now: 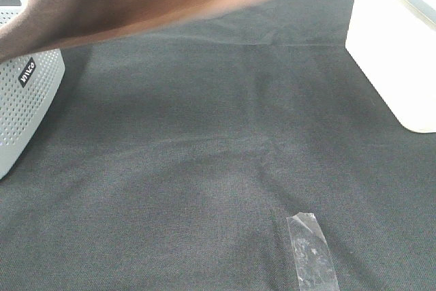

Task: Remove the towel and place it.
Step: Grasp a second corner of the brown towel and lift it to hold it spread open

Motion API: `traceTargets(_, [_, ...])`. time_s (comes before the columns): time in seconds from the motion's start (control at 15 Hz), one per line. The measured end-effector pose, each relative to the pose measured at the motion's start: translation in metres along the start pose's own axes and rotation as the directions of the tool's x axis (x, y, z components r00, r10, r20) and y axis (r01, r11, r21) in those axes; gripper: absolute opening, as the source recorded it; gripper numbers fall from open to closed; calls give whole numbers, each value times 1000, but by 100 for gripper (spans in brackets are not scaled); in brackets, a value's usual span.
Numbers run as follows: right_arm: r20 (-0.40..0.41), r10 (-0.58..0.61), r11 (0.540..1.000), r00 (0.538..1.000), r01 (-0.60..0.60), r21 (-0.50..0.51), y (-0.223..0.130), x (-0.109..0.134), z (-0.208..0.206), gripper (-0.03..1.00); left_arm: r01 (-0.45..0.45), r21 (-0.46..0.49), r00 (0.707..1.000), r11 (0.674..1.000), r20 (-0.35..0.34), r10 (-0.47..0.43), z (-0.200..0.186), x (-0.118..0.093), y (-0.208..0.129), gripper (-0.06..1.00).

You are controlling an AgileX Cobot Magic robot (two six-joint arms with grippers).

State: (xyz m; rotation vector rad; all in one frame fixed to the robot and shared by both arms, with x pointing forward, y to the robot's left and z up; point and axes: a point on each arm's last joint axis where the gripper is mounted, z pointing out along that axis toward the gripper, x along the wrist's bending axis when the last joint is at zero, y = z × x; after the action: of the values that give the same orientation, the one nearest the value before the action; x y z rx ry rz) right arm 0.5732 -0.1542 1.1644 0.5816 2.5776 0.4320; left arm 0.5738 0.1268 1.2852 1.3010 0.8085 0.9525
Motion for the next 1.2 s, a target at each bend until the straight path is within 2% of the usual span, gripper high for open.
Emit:
traceTargets(0.13, [143,-17,999,990,24,-47,10,-19,-36,0,89,-77,996,993,-19,-91,0,17,6,0])
traceTargets(0.2, [206,-17,997,978,33,-76,14,-26,-52,0,115,-120,993,986,-3,-116,0,18,10,0])
traceTargets(0.27, [278,-14,993,961,46,-110,18,-33,-70,0,124,-172,992,977,21,-122,-1,17,15,0])
traceTargets(0.33, [305,-12,991,952,52,-124,19,-35,-76,0,127,-198,992,972,34,-123,-1,16,18,0])
traceTargets(0.4, [366,-16,985,930,78,-155,22,-40,-90,0,131,-244,991,961,57,-120,-2,15,22,0])
traceTargets(0.53, [461,-89,970,883,183,-162,26,-47,-108,0,134,-303,990,943,87,-113,-2,12,26,0])
traceTargets(0.6, [488,-159,958,858,253,-133,27,-48,-111,0,138,-327,989,935,103,-110,0,11,25,0])
traceTargets(0.67, [501,-312,921,807,386,-49,27,-48,-111,0,144,-339,987,930,116,-110,11,10,19,0])
traceTargets(0.73, [496,-360,906,790,422,-14,26,-48,-110,0,157,-338,985,928,119,-123,19,10,15,0])
traceTargets(0.8, [488,-388,898,782,439,10,24,-48,-110,0,175,-339,983,924,119,-142,26,11,13,0])
traceTargets(0.93, [498,-435,884,751,461,76,21,-51,-110,0,261,-351,965,899,106,-238,38,26,10,0])
traceTargets(1.07, [522,-481,871,705,453,190,17,-59,-108,0,357,-370,931,858,74,-356,43,54,7,0])
traceTargets(1.2, [572,-490,865,658,448,226,20,-66,-105,0,411,-354,906,840,54,-421,51,66,-5,0])
